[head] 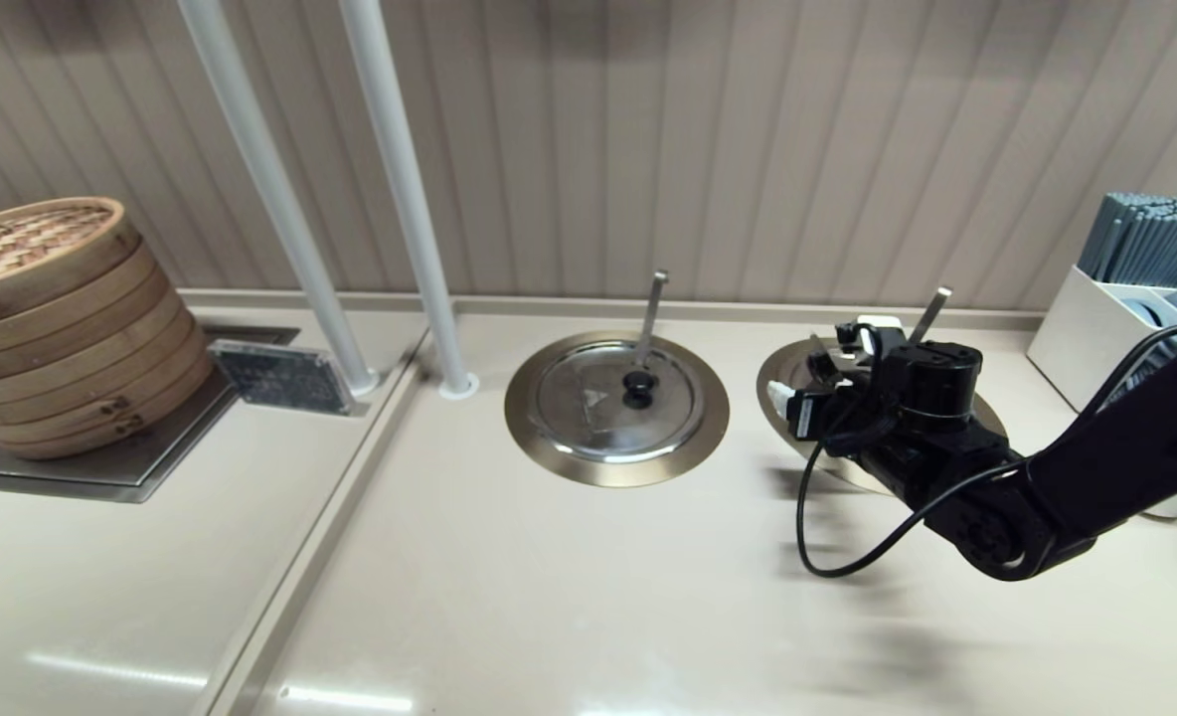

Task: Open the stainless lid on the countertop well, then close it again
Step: Open the lid, then stir with a spoon

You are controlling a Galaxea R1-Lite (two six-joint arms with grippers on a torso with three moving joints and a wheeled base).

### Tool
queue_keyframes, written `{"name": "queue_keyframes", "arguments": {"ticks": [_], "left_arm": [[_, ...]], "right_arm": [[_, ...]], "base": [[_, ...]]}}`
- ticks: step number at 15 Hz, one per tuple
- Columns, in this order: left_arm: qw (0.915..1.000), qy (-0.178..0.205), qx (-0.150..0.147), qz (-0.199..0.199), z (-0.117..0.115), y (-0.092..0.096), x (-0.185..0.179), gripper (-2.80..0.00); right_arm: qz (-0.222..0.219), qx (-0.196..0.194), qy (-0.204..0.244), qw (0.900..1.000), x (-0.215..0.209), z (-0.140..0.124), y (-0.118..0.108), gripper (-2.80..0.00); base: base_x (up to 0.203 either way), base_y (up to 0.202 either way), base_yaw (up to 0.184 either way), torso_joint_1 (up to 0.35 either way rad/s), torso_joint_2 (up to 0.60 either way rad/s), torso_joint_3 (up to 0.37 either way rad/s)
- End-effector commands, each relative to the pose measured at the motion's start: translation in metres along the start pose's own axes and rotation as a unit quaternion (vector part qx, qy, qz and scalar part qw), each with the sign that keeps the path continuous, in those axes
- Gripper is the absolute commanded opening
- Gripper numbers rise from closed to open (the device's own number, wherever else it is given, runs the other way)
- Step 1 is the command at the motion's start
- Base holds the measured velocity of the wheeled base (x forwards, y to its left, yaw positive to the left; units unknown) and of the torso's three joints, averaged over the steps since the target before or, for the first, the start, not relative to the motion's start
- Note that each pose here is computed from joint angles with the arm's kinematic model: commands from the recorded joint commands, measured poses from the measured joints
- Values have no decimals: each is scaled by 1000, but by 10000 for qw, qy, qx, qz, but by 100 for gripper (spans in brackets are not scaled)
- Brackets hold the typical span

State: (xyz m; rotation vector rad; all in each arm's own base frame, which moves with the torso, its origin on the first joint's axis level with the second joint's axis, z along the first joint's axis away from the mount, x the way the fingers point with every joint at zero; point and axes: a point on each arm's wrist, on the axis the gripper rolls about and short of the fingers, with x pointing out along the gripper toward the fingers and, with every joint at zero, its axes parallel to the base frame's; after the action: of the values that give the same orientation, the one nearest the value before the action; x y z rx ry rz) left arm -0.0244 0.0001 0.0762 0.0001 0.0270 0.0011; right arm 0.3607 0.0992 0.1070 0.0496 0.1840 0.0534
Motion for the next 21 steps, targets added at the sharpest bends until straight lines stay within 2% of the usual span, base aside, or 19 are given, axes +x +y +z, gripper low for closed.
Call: {"name": "queue_keyframes", "arguments": {"ticks": [1,5,7,10,11,15,17,19,21], "left_arm": [[10000,3,0,2,0,0,0,-280],[10000,3,0,2,0,0,0,-280],[10000,3,0,9,0,0,0,-280],[10000,3,0,2,0,0,0,-280],[10000,3,0,2,0,0,0,-280],[10000,3,0,2,0,0,0,-280],[10000,3,0,2,0,0,0,-280],[10000,3,0,10,0,0,0,-280],[10000,3,0,10,0,0,0,-280]], "right_arm": [[79,17,-123,9999,-7,7,5,0],[276,90,-503,9983,-32,37,13,0],[225,100,-628,9977,-44,60,8,0],[-483,106,-235,9985,-34,98,-37,0],[-638,129,-174,9977,-26,102,-50,0],[-1032,152,150,9944,55,76,-80,0],[-1152,155,107,9932,88,69,-87,0],[-1290,79,103,9916,111,68,-95,0],[-1627,29,246,9864,120,61,-116,0]], "base": [[0,0,0,0,0,0],[0,0,0,0,0,0],[0,0,0,0,0,0],[0,0,0,0,0,0],[0,0,0,0,0,0],[0,0,0,0,0,0],[0,0,0,0,0,0],[0,0,0,0,0,0],[0,0,0,0,0,0]]}}
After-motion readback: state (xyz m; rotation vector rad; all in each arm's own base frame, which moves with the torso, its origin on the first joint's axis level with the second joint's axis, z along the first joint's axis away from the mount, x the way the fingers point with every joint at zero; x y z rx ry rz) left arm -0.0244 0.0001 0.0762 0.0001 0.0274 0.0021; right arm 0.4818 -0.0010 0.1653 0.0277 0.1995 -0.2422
